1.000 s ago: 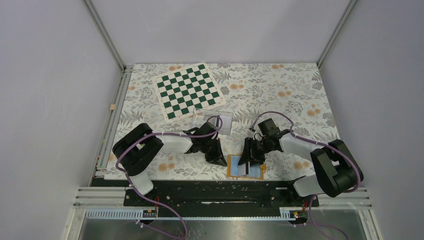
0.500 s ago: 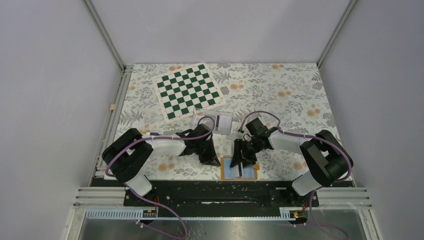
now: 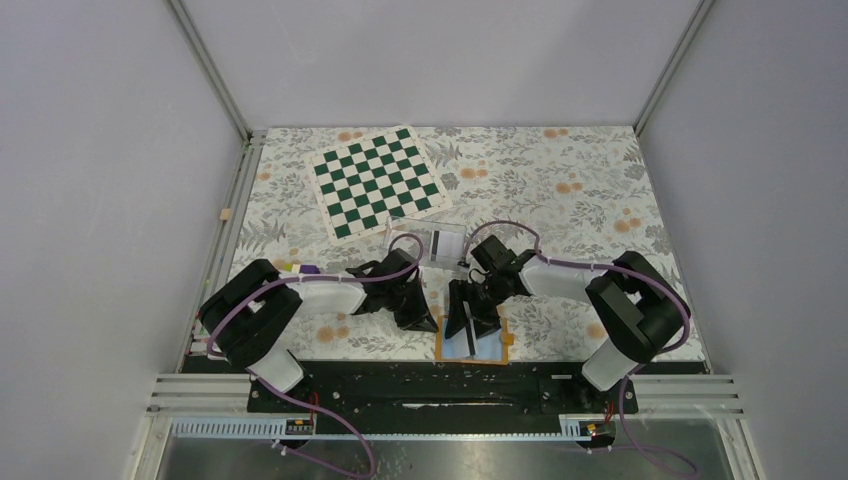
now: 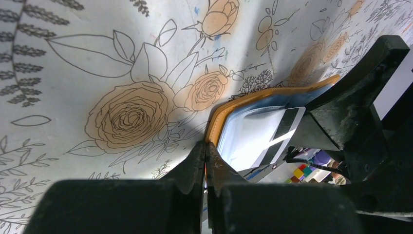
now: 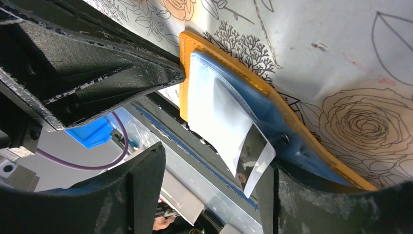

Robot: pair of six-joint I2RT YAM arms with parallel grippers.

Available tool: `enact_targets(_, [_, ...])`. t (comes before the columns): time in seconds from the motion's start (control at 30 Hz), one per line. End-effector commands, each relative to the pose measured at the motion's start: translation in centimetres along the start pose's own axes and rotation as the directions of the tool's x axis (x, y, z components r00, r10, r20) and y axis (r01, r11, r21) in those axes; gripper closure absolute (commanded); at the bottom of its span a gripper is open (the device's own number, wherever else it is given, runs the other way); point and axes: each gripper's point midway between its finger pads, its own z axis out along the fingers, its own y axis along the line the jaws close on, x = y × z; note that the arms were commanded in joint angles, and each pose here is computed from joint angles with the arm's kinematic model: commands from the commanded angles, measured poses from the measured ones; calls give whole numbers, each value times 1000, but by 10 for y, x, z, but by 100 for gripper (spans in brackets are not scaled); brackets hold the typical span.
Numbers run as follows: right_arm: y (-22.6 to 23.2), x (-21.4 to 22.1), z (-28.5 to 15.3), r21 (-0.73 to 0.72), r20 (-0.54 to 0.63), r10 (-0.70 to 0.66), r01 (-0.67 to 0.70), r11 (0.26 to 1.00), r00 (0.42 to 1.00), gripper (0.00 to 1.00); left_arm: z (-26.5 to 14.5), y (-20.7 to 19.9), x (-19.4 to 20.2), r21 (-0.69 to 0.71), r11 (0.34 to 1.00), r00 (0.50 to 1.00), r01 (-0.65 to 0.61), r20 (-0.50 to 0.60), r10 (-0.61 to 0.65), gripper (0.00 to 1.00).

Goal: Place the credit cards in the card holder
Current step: Insert the credit card into the card holder.

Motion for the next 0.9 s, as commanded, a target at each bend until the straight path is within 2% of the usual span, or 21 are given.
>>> enact_targets(0.0, [6, 1, -6, 51, -8, -54, 54, 997, 999, 28, 2, 11, -2, -27, 1000, 999, 9, 32, -8, 100])
enact_targets(0.23, [-3, 4, -33, 208, 16, -157, 150, 967, 988, 20, 7, 15, -1, -31, 999, 999, 19, 28, -18, 100])
enact_targets(0.43, [8, 4, -44, 198, 27, -190, 181, 963, 981, 15, 10, 15, -1, -26, 999, 1000, 22, 20, -22, 100])
enact_targets(0.6, [-2, 6, -49, 255, 25, -193, 180, 950, 981, 13, 10, 15, -1, -23, 999, 1000, 23, 20, -22, 100])
enact_targets(0.87, [-13, 11, -39, 256, -4, -167, 163, 953, 986, 11, 11, 14, -1, -15, 1000, 1000, 19, 16, -19, 100])
